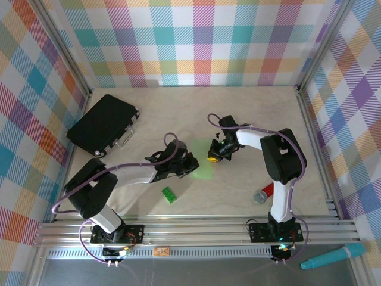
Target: Fold a paper plane with a square sheet of paper (pick it up from the middle)
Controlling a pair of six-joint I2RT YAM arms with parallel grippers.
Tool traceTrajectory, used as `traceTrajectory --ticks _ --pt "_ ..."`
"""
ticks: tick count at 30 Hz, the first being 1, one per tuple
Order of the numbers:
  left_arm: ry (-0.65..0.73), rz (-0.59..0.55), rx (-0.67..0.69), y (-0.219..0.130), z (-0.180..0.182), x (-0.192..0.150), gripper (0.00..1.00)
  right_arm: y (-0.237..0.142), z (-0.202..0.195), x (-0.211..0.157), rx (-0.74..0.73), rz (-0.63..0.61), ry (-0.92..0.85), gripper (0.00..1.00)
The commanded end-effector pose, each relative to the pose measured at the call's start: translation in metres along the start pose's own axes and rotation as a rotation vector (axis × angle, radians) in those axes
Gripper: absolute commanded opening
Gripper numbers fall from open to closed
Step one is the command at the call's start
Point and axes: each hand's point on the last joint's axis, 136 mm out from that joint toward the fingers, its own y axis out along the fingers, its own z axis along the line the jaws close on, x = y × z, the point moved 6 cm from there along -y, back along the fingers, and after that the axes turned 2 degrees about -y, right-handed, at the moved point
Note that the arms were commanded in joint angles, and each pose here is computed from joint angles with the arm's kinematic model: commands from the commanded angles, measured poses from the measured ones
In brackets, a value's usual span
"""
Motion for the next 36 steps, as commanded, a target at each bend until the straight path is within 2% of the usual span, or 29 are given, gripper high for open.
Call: traceTrajectory --ticks 1,7,11,14,19,26,32,36 --pt "-0.027 0.058 0.07 0.019 0.022 -0.014 0.0 0.046 -0.109 -0.029 -0.486 0.083 0.145 0.04" --pt "-0.084 0.029 0.135 0.021 0.061 -0.022 0.0 0.045 -0.108 -0.029 -0.487 0.085 0.141 0.04" --pt "-0.127 0.004 0.182 0.011 0.084 -0.028 0.0 0.043 -0.107 -0.028 -0.487 0.083 0.132 0.04" --pt "-0.124 -0.009 0.215 -0.001 0.089 -0.029 0.0 0.041 -0.103 -0.026 -0.478 0.078 0.117 0.04" --pt "-0.082 -0.021 0.19 -0.02 0.071 -0.019 0.0 0.037 -0.082 -0.022 -0.387 0.075 0.062 0.04" --pt "-0.012 -0.046 0.115 -0.031 0.029 0.008 0.0 0.029 -0.025 -0.014 -0.163 0.053 -0.087 0.05" --pt "-0.014 0.0 0.028 -0.013 0.007 0.022 0.04 0.001 0.013 -0.008 -0.037 -0.019 -0.2 0.06" --pt "0.011 0.033 0.028 0.004 0.001 0.033 0.06 -0.022 0.034 -0.007 0.028 -0.07 -0.254 0.11"
